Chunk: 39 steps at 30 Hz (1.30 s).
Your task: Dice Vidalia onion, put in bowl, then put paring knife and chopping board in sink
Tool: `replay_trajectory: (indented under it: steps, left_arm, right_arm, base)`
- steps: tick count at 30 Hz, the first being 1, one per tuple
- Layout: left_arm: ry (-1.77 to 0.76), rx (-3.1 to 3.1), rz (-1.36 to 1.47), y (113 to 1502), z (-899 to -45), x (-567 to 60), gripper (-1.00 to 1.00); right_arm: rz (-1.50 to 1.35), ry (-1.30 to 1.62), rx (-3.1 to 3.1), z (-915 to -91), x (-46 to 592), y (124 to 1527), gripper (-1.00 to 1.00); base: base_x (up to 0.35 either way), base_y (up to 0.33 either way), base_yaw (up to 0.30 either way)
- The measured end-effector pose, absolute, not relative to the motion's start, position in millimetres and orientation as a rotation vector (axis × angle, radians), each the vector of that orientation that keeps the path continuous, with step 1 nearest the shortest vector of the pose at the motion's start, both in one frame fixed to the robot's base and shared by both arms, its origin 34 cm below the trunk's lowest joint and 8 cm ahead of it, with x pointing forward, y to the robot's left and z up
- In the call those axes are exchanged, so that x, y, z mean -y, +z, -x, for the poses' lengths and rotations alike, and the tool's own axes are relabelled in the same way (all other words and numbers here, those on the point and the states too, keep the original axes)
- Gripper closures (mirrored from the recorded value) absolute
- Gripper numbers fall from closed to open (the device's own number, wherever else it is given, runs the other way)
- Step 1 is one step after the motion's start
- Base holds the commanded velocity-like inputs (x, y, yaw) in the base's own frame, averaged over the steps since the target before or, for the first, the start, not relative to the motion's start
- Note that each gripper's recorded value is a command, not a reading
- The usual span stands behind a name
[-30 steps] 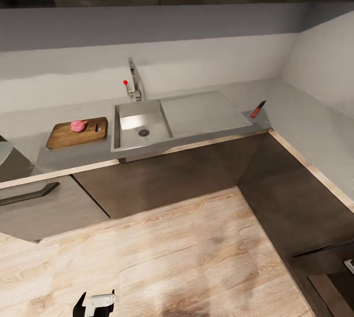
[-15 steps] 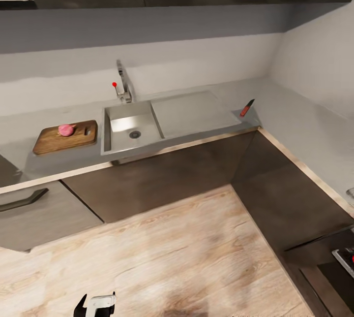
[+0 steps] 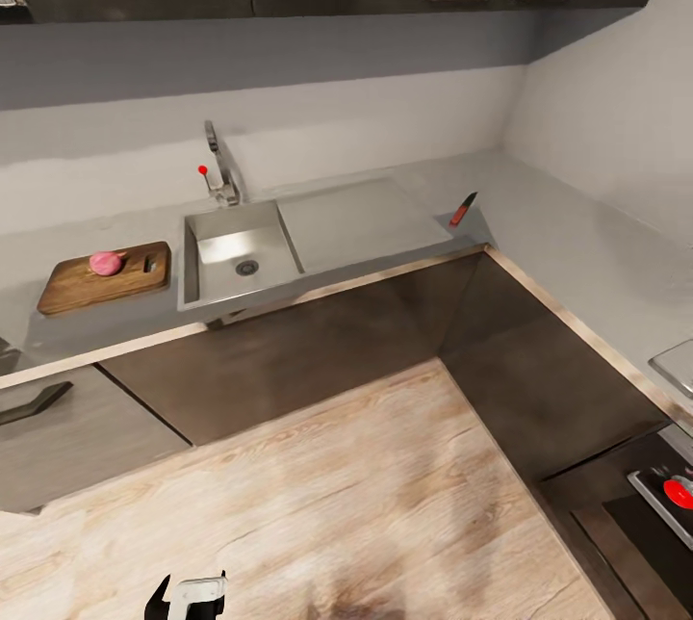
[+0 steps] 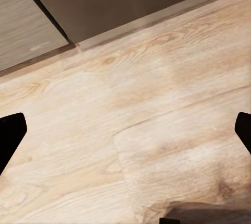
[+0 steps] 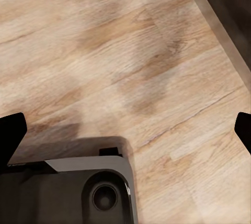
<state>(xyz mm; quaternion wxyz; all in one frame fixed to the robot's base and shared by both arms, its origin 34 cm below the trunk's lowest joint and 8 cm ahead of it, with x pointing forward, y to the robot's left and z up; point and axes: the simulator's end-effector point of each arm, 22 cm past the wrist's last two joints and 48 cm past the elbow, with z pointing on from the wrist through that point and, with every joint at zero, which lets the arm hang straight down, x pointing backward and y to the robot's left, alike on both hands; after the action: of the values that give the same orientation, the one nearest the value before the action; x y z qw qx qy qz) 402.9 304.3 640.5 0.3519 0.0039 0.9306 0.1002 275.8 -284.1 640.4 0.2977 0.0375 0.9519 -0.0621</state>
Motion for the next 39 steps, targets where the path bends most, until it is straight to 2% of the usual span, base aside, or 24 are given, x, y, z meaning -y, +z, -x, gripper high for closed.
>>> replay_trajectory:
  steps: [32, 39]
  left_arm:
    - [0.259, -2.403, -0.009, 642, -405, -304, -1.00]
    - [0.259, -2.403, -0.009, 642, -405, -304, -1.00]
  right_arm:
    - [-0.102, -0.170, -2.526, -278, 285, 641, -1.00]
    - [-0.140, -0.393, -2.556, -332, 334, 646, -1.00]
  base:
    - [0.033, 0.011, -0.039]
    - [0.000, 0.000, 0.000]
